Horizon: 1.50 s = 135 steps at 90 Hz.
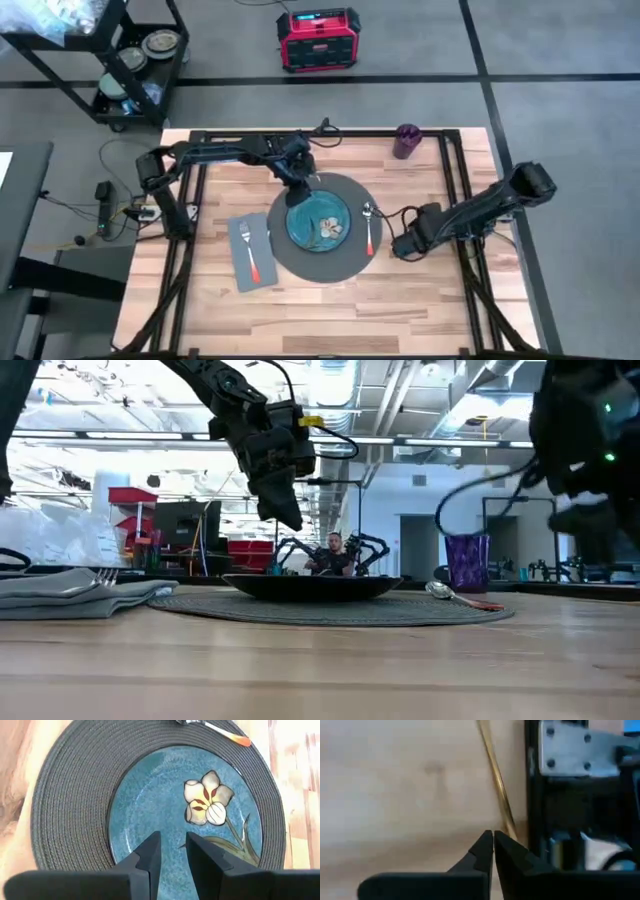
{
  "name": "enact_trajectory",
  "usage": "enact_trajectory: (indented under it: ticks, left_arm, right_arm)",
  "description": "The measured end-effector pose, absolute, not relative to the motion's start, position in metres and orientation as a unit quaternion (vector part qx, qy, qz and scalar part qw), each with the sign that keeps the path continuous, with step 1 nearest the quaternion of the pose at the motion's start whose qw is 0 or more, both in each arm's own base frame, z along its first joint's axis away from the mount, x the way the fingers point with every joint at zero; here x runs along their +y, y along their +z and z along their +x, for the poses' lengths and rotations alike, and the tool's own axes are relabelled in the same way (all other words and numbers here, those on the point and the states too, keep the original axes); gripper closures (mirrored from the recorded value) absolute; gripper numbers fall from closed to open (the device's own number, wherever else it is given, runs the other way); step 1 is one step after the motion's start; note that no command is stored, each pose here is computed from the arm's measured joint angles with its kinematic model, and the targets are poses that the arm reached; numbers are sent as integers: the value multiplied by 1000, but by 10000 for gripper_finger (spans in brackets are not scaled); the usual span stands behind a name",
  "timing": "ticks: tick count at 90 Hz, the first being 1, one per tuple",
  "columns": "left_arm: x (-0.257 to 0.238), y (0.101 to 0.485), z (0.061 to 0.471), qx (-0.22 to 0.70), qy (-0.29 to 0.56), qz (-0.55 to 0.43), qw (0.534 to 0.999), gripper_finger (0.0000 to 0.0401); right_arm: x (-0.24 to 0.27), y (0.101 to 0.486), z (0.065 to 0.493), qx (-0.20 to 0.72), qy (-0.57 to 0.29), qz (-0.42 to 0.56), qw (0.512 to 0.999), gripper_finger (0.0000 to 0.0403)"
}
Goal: Set table place
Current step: Put the gold knife on the gray placemat
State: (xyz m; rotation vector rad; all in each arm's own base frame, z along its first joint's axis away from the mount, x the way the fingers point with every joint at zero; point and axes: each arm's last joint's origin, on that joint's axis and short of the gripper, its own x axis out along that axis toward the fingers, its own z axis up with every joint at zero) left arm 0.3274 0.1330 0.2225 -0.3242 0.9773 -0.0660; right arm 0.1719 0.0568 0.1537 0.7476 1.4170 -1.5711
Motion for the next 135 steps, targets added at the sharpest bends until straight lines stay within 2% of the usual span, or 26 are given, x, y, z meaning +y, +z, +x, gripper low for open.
enact_trajectory:
  ticks: [16,35,48,86,89,94,102,124,135]
  left_arm:
    - [133,223,328,465,-30,-156,871,326]
    - [134,223,329,460,-27,-160,873,326]
    - [134,223,329,460,-25,-164,872,326]
    - [134,225,331,451,-22,-163,877,326]
    - [134,225,331,450,-25,-165,877,326]
    - [133,225,331,443,-46,-175,878,326]
    - [131,228,335,418,-80,-181,887,326]
    - [125,252,369,343,-113,-162,918,326]
    - [120,251,401,342,-142,-161,915,326]
  right_arm:
    - [62,132,176,596,-651,262,390,403]
    - [64,128,173,590,-680,232,368,403]
    - [63,133,173,567,-686,252,381,403]
    - [42,132,173,542,-711,289,344,403]
    - [42,132,175,545,-700,296,353,403]
    - [45,133,183,541,-663,327,400,403]
    - [52,150,197,486,-638,375,465,403]
    - [49,256,199,324,-620,351,623,403]
    - [40,286,192,285,-592,359,663,403]
